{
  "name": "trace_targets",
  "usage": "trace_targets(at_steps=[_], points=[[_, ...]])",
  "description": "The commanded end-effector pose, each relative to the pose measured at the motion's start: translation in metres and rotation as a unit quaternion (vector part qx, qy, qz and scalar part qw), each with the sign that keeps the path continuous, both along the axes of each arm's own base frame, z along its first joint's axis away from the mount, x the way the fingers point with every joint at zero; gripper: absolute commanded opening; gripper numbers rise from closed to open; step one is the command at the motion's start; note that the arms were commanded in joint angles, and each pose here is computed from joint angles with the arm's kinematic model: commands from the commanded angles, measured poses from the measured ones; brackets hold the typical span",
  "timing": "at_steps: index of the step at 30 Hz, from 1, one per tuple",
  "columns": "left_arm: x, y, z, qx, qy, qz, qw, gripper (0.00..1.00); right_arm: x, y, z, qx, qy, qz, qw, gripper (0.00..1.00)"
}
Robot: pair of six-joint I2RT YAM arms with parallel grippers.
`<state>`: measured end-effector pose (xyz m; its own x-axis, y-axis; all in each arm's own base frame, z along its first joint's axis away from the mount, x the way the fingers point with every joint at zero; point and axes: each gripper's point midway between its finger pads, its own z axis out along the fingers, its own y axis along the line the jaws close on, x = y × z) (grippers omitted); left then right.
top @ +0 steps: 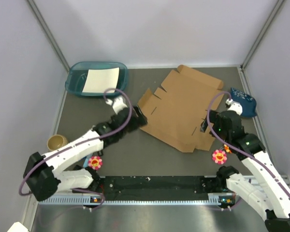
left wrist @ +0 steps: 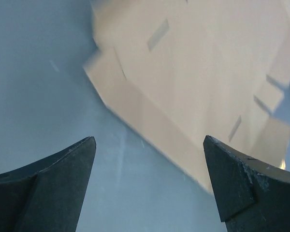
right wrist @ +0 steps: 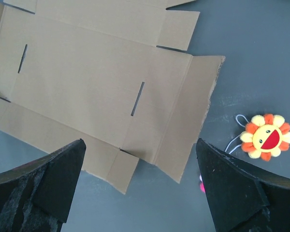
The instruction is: Fold the paper box
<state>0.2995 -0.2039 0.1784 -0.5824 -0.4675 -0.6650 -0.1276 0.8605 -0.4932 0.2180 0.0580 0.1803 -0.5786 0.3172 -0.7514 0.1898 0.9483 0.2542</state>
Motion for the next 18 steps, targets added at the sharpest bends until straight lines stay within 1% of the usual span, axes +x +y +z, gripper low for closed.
trace_targets(at_steps=[1, 2, 4, 5, 7, 8, 10, 13, 15, 18], points=[[-0.036, -0.041, -0.010, -0.152, 0.011, 0.105, 0.983, 0.99, 0.007, 0.006, 0.015, 0.014, -0.028, 0.006, 0.999, 0.99], [-0.047, -0.049, -0.020, -0.155, 0.023, 0.099, 0.983, 0.99, 0.007, 0.006, 0.016, 0.014, -0.030, 0.008, 0.999, 0.99], [-0.053, -0.063, -0.028, -0.177, 0.039, 0.100, 0.978, 0.99, 0.006, 0.007, 0.014, 0.017, -0.029, 0.010, 0.999, 0.99], [-0.056, -0.072, -0.046, -0.167, 0.062, 0.097, 0.979, 0.99, 0.006, 0.009, 0.014, 0.020, -0.027, 0.012, 0.999, 0.99], [-0.057, -0.088, -0.056, -0.183, 0.088, 0.099, 0.974, 0.99, 0.005, 0.011, 0.014, 0.026, -0.028, 0.017, 0.999, 0.99], [-0.061, -0.095, -0.071, -0.172, 0.109, 0.094, 0.974, 0.99, 0.004, 0.011, 0.012, 0.029, -0.026, 0.017, 0.999, 0.99], [-0.064, -0.113, -0.074, -0.189, 0.117, 0.084, 0.971, 0.99, 0.002, 0.013, 0.013, 0.037, -0.031, 0.019, 0.999, 0.99], [-0.065, -0.129, -0.083, -0.187, 0.125, 0.082, 0.971, 0.97, 0.001, 0.014, 0.014, 0.042, -0.032, 0.023, 0.998, 0.99], [-0.065, -0.134, -0.098, -0.184, 0.141, 0.086, 0.969, 0.96, 0.001, 0.015, 0.016, 0.043, -0.035, 0.025, 0.998, 0.99], [-0.058, -0.137, -0.112, -0.188, 0.134, 0.103, 0.968, 0.95, 0.001, 0.015, 0.020, 0.041, -0.041, 0.027, 0.998, 0.99]])
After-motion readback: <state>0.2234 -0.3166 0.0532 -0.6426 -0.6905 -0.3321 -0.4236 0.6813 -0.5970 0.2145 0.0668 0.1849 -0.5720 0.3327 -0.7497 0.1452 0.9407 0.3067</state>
